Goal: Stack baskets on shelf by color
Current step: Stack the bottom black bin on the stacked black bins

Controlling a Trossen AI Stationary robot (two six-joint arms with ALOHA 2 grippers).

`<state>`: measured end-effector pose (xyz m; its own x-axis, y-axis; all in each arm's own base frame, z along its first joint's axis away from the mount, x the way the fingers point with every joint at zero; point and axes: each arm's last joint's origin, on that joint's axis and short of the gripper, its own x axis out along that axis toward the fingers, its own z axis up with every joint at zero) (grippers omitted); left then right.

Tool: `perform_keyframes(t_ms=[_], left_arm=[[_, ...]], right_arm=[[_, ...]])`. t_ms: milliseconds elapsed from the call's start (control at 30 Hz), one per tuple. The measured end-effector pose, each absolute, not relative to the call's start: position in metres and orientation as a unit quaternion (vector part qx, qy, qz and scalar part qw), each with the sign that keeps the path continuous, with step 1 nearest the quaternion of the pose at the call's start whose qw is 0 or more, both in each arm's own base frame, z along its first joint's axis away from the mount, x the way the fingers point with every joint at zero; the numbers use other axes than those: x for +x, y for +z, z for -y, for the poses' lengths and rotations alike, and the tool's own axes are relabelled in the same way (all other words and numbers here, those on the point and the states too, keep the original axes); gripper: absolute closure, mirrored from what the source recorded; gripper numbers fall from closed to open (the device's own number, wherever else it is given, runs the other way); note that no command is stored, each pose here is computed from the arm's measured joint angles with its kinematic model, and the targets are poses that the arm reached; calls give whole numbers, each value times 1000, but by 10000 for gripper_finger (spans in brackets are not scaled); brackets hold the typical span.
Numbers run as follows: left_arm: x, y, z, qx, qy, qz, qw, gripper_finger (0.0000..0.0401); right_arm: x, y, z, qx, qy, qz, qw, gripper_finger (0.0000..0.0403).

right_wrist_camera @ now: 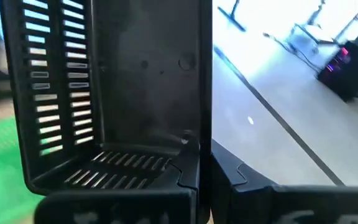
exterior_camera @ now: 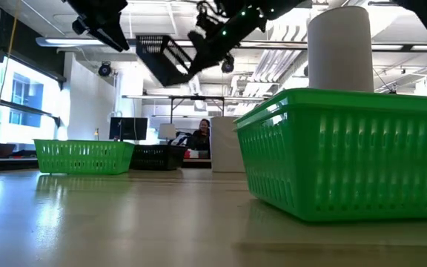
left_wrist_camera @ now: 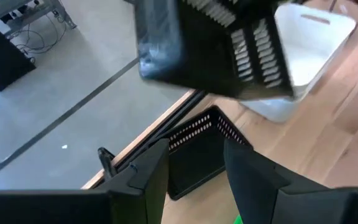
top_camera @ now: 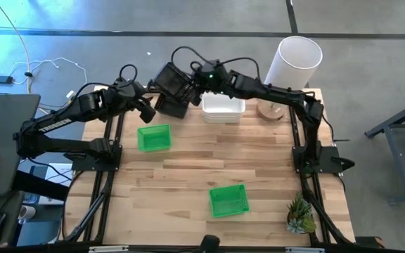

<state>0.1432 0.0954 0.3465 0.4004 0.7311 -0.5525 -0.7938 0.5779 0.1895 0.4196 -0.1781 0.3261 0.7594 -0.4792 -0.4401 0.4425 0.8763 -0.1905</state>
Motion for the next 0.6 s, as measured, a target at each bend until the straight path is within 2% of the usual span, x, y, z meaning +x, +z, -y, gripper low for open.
perform_keyframes(t_ms=[267,600], left_arm=[[143,347,-96,-86,470,-283,832,261],[151,342,-100,-127,484,-270,823,261]], right_arm=[[426,295,181,-41,-284,-317,904,403],[435,286,165,-52,-271,-331,902,403]])
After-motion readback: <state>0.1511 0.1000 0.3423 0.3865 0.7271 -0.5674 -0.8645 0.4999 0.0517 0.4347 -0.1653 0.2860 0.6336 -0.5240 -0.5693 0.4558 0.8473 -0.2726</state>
